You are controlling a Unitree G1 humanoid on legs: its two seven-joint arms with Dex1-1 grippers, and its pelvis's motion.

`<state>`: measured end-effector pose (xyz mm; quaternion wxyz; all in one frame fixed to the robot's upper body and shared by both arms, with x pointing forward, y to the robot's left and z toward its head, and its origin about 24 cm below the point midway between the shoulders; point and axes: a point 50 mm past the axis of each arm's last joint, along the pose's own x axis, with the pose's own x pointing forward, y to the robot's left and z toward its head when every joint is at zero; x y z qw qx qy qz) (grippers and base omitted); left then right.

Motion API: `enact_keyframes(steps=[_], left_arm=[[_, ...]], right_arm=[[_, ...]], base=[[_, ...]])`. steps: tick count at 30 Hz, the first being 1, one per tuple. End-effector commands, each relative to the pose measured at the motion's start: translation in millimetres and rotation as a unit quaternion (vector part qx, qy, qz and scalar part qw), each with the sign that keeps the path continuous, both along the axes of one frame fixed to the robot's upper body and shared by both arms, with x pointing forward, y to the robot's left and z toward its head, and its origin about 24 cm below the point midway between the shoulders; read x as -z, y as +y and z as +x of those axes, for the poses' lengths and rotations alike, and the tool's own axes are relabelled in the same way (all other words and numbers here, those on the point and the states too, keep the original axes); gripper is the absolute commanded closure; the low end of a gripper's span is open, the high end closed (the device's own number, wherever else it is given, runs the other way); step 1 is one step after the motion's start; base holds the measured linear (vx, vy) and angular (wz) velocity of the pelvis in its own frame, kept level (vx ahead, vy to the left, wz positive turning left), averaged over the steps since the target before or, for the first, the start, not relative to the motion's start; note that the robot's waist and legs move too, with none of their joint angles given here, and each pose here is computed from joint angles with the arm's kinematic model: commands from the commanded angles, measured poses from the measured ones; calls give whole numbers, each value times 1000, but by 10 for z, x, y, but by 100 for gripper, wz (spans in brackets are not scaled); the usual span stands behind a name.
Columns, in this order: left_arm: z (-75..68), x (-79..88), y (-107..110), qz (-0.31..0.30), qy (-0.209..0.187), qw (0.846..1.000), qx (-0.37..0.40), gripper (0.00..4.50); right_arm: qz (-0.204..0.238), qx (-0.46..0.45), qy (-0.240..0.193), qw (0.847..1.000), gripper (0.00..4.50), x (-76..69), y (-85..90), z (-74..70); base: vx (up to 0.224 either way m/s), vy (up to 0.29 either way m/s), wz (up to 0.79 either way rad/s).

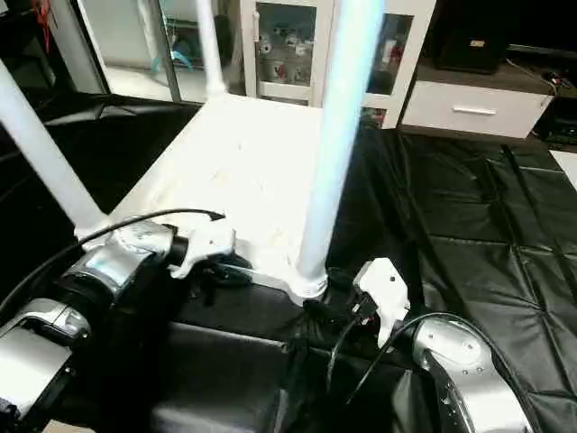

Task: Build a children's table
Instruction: Rotate table base

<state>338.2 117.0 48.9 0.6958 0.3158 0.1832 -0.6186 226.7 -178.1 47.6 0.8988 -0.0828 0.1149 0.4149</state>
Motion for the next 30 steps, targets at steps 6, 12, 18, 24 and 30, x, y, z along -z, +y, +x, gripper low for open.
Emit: enact_keyframes(steps=[6,12,18,24,30], left_arm=[[-150,337,263,21,27,992,-125,404],[-248,413,360,34,9,983,-178,425],[-404,437,290,9,20,983,-185,438],[-553,302,35,-66,14,990,-124,446],[-623,194,-6,-115,46,987,-99,347]], right_arm=[[6,-5,2,1000,136,37,96,-27],[8,2,1,1000,136,50,115,-10],[2,26,-1,1000,136,69,91,51],[6,40,-10,999,136,24,51,129],[11,39,-16,999,136,-12,52,165]], base=[[0,0,0],[0,0,0],[0,0,0],[0,0,0],[0,0,0]])
